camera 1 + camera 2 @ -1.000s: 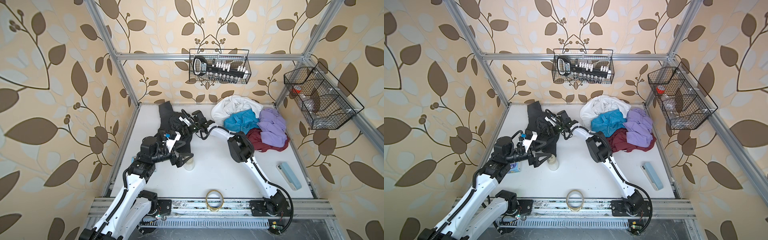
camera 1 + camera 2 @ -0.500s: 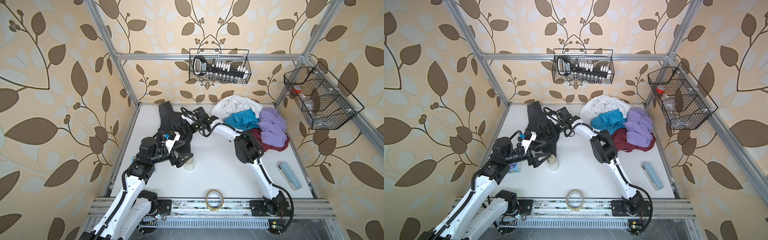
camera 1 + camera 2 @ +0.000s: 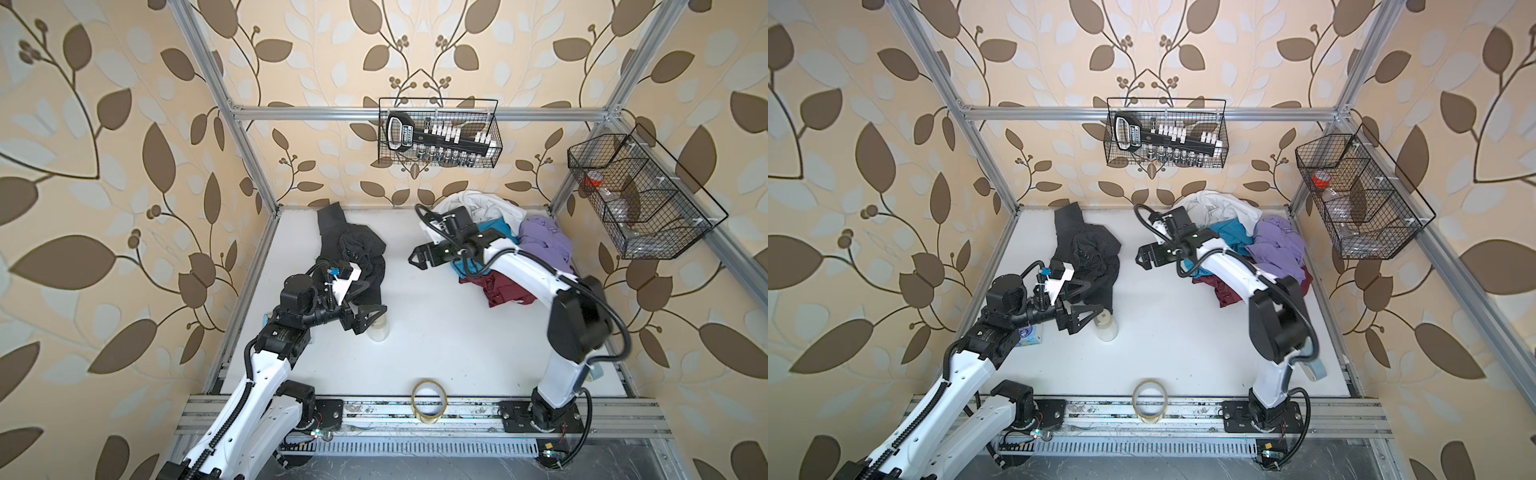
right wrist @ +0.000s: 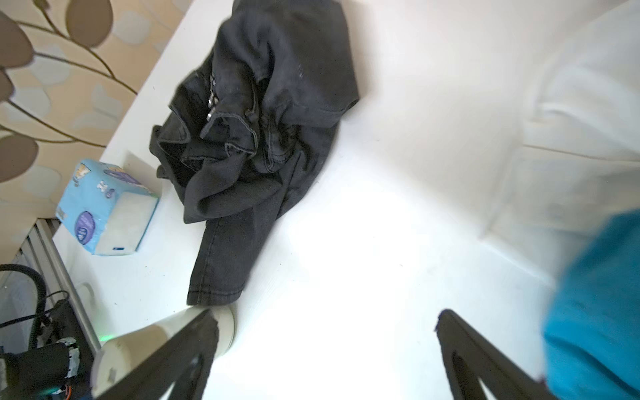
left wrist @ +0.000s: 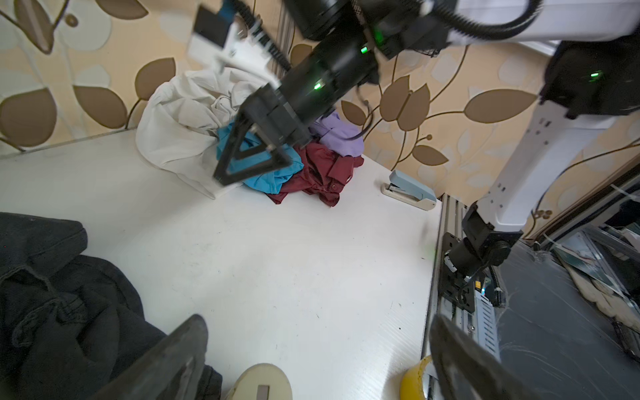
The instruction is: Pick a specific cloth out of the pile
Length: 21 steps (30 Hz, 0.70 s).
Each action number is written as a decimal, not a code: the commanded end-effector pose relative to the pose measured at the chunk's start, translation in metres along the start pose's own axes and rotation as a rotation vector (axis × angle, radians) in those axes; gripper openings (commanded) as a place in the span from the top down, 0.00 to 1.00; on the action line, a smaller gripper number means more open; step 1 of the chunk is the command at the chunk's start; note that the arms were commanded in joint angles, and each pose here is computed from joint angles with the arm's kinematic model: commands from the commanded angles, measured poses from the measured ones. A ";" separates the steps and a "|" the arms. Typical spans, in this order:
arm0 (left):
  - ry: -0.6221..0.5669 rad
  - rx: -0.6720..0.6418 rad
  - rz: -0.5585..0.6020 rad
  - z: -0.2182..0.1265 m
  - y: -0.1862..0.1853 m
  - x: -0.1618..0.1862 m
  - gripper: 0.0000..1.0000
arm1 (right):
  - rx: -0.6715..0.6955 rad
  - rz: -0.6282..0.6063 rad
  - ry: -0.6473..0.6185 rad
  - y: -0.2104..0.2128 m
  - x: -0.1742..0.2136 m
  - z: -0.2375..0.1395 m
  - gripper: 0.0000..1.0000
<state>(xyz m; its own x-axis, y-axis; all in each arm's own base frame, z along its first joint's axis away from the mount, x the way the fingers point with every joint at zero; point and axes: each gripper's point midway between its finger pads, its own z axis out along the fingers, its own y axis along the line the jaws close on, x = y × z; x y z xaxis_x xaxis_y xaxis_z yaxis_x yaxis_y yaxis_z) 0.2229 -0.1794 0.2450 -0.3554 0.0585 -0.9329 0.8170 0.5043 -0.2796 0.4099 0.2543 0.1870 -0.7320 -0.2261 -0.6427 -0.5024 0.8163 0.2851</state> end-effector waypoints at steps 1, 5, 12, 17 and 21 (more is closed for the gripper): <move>-0.002 -0.151 0.006 0.002 0.025 -0.003 0.01 | 0.110 0.024 -0.120 -0.033 -0.007 -0.061 0.00; -0.002 -0.455 -0.053 -0.006 0.078 0.000 0.01 | 0.234 0.119 -0.219 -0.081 0.019 -0.109 0.00; 0.038 -1.031 -0.146 -0.056 0.165 0.026 0.01 | 0.529 0.142 -0.464 -0.143 0.052 -0.164 0.00; -0.024 -1.313 -0.106 -0.092 0.194 0.048 0.01 | 0.731 0.057 -0.556 -0.168 0.071 -0.181 0.00; -0.105 -1.314 -0.032 -0.093 0.196 0.049 0.01 | 0.799 0.043 -0.632 -0.183 0.091 -0.173 0.00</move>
<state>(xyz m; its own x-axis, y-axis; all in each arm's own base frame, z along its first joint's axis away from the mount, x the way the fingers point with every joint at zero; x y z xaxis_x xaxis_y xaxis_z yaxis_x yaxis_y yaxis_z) 0.3133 -0.0147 0.1312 -0.4637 -0.0018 -0.8860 -0.1449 0.9867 0.0738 0.3511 0.0123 0.1867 -0.3865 -0.0206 -0.9220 0.0434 0.9982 -0.0405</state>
